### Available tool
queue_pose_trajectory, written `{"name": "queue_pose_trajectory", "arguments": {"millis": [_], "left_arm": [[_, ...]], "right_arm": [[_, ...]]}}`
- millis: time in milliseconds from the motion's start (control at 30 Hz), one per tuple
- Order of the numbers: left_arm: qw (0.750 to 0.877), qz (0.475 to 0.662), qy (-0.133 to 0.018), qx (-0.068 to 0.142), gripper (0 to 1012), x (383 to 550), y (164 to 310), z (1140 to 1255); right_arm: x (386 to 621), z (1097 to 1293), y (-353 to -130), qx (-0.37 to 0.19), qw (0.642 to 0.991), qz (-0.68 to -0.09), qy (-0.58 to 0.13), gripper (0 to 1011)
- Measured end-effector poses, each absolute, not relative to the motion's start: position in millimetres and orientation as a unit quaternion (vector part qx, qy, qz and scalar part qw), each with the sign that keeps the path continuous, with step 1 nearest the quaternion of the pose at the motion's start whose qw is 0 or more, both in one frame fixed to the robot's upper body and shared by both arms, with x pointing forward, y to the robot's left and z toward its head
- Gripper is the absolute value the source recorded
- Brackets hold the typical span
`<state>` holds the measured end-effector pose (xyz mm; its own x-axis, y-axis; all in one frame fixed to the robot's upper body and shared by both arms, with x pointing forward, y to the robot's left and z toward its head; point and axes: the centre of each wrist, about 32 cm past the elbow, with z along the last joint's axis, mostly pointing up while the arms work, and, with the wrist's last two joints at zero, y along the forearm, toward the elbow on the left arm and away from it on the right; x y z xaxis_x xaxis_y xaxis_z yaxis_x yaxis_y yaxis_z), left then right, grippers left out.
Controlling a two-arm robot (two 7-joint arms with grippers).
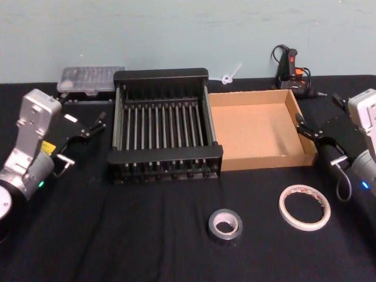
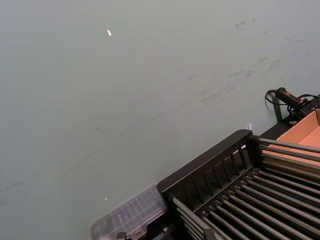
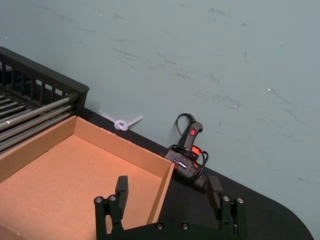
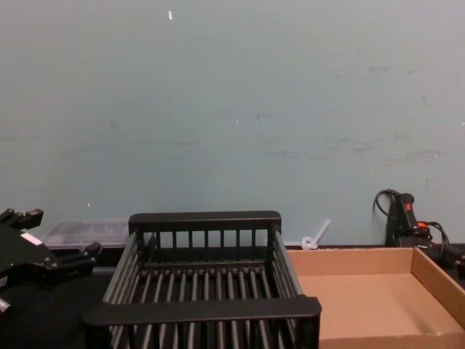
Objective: Pick up the white tape and place it into the black box , Pick up the silver tape and place it into the brown box.
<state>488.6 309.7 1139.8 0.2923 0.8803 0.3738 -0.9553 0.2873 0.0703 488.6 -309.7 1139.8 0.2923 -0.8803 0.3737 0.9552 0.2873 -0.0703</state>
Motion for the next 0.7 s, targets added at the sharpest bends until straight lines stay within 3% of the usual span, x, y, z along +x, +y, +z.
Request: {"name": "queue_pose_trajectory", "arguments": {"millis": [700], "left_arm": [[0.791, 0.580, -0.133, 0.141, 1002, 488.6, 309.7, 1139.8]], "right_arm": [[488.6, 1139.8, -309.6, -0.141, 0.791, -0.580, -0.132, 1002]]}}
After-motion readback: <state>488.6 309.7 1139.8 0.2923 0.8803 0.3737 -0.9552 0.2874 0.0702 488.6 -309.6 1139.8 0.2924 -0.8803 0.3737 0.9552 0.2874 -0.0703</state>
